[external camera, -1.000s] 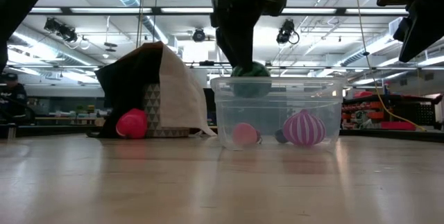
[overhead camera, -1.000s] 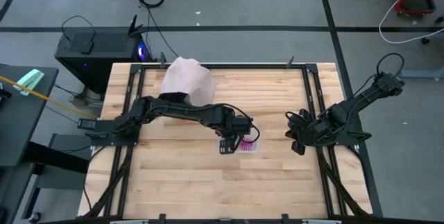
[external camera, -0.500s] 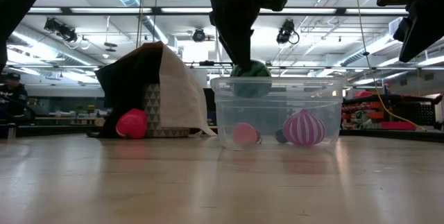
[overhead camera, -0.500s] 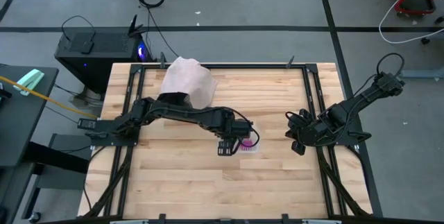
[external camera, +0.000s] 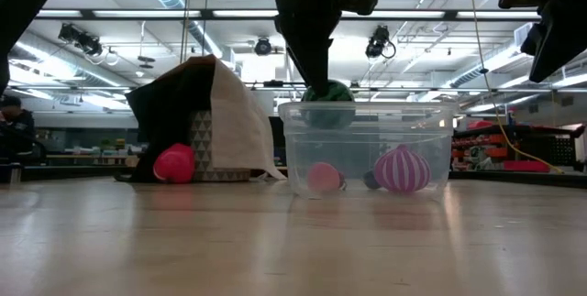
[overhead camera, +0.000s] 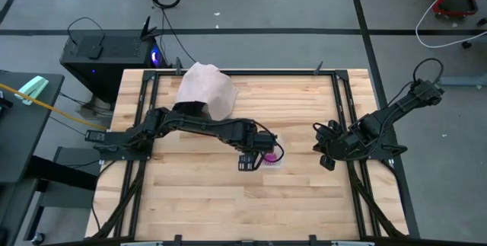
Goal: Pick and placing Produce into tupperware
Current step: Put the watermelon into the transparent bin, then put the apple into the transparent bin
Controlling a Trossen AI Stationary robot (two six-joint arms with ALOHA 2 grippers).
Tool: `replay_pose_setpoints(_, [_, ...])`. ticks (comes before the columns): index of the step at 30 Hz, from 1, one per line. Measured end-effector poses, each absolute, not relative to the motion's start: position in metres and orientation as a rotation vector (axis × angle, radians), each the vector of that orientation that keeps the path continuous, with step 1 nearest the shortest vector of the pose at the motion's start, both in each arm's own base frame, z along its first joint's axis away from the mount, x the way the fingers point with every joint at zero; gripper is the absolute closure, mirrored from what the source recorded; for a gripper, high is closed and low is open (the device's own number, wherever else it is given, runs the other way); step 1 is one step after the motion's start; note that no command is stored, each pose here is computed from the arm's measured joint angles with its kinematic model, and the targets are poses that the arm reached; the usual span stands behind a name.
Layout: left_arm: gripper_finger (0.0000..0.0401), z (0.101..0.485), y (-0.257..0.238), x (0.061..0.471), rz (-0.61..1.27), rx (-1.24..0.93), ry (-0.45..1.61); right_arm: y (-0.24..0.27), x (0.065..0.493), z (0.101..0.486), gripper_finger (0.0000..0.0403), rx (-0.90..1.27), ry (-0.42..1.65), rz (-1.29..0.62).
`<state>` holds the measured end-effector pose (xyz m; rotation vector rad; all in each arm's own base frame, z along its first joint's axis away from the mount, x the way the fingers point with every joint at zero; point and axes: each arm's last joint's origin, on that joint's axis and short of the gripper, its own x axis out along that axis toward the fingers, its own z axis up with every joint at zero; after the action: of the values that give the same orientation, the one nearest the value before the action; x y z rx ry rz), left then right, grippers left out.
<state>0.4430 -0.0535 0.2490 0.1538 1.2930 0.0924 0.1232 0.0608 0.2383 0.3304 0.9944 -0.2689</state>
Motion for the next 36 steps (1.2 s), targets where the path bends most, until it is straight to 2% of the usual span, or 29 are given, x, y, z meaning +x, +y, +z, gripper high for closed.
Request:
replay_pose_setpoints(9, [0.0081,0.249,-0.053,0.442,0.121,0.178,1.294,0.061,0.123,0.238,0.0362,0.331,0.994,-0.269])
replay_pose_setpoints(16, [0.0088,0.250,-0.055,0.437,0.216,0.236,1.317,0.061,0.123,0.238,0.0362,0.347,0.992,-0.278])
replay_pose_setpoints(20, [0.0101,0.253,-0.056,0.431,0.301,0.145,1.337,0.061,0.123,0.238,0.0362,0.347,0.992,-0.278])
replay_pose_setpoints(25, [0.0106,0.264,-0.056,0.421,0.492,-0.058,1.334,0.061,0.123,0.238,0.0362,0.346,0.993,-0.278])
replay_pose_setpoints(29, [0.0109,0.290,-0.059,0.417,0.760,-0.198,1.164,0.061,0.123,0.238,0.0362,0.344,0.993,-0.276])
replay_pose_setpoints(32, [0.0114,0.317,-0.071,0.410,0.971,-0.286,0.908,0.061,0.123,0.238,0.0362,0.344,0.993,-0.276])
replay_pose_setpoints(36, [0.0123,0.334,-0.099,0.399,1.104,-0.429,0.621,0.061,0.123,0.238,0.0362,0.349,1.002,-0.268])
